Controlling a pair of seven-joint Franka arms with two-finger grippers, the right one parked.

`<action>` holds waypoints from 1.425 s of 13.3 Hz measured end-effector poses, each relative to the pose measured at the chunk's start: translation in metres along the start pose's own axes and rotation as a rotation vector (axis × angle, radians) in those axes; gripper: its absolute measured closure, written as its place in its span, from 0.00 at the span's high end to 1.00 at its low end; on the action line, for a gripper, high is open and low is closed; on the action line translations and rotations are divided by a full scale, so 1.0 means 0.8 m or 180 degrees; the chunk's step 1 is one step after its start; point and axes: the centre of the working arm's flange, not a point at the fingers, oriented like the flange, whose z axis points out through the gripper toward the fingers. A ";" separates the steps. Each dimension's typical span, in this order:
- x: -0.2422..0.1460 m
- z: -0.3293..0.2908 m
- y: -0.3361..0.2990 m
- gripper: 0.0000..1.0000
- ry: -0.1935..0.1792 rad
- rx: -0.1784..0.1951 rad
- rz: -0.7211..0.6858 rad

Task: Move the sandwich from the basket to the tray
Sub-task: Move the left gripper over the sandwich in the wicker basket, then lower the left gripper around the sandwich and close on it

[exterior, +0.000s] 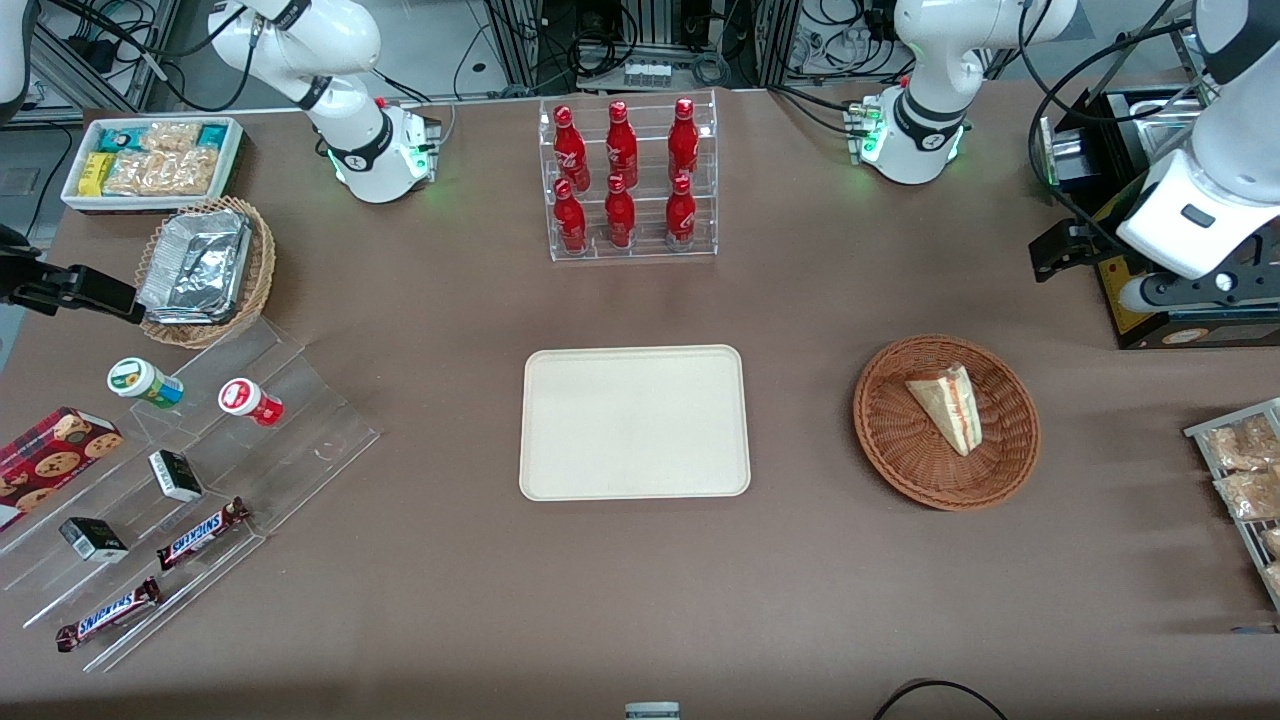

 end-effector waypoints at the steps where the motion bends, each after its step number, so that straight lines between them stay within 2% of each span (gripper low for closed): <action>1: 0.000 0.000 -0.002 1.00 -0.0001 -0.0001 -0.0003; 5: 0.003 0.008 -0.001 1.00 -0.0021 0.0004 -0.0001; 7: 0.014 0.041 0.002 1.00 -0.0036 0.0007 0.0007; 9: 0.026 0.093 0.006 1.00 0.0007 -0.0001 -0.0096; 13: 0.033 0.182 0.018 1.00 0.0128 -0.0044 -0.0845; 16: 0.032 0.237 0.029 1.00 0.0271 -0.0126 -0.1366; 18: 0.025 0.283 0.031 1.00 0.0304 -0.0165 -0.1564; 19: 0.022 0.300 0.031 1.00 0.0283 -0.0161 -0.1577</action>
